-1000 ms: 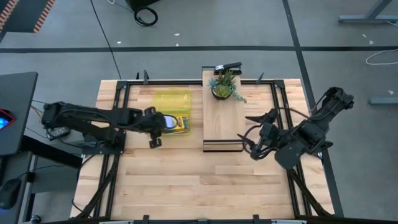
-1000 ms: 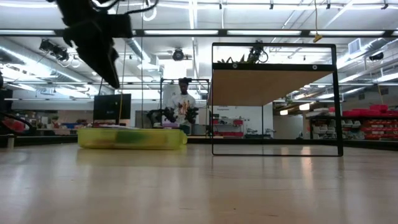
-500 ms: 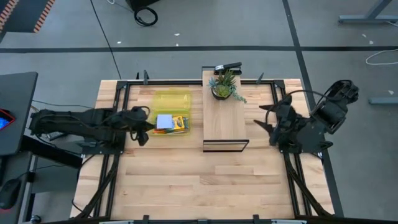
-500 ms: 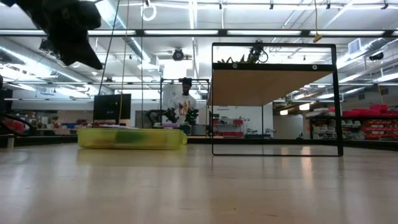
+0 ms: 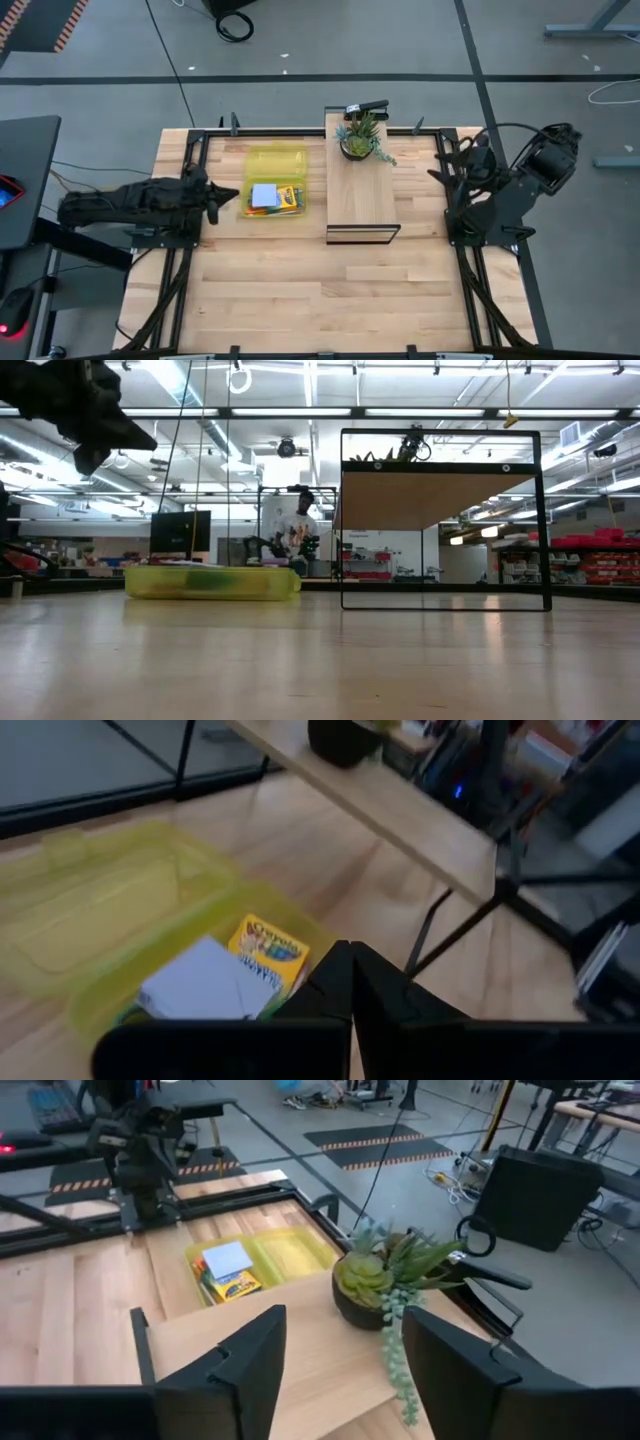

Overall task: Pack school essentials
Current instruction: Return to Home Position

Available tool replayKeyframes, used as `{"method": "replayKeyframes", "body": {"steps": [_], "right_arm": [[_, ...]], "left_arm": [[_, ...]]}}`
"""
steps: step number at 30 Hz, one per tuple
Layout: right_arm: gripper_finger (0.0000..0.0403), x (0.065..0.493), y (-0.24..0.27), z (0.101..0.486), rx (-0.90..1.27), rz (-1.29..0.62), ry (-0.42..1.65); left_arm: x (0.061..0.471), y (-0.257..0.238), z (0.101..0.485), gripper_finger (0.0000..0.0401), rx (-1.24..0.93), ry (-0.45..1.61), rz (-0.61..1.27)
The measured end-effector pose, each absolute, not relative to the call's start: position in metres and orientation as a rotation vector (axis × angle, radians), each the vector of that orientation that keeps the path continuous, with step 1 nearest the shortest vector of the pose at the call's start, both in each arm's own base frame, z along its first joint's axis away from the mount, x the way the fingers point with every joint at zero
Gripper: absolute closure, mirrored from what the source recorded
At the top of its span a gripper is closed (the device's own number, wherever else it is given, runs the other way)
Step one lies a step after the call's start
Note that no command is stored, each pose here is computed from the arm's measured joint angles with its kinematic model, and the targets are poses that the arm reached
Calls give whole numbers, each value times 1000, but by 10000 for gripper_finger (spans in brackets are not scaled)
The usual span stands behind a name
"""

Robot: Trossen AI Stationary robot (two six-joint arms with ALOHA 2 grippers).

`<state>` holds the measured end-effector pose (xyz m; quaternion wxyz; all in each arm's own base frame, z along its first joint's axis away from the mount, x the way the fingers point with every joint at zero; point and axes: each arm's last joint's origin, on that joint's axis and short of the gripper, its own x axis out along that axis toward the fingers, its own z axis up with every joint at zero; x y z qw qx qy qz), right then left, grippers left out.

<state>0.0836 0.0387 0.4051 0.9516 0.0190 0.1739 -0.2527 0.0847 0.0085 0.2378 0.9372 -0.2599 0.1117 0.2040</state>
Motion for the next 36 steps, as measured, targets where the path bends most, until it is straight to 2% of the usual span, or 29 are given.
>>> {"method": "replayKeyframes", "body": {"steps": [6,18,28,36], "right_arm": [[223,75,31,399,78,-535,346],[284,72,34,334,235,-537,315],[391,62,39,302,348,-491,176],[396,53,39,281,426,-437,39]], "left_arm": [[75,9,227,398,-566,137,408],[59,11,231,396,-548,24,423],[72,10,215,398,-570,-19,388],[82,9,200,399,-607,-55,354]]}}
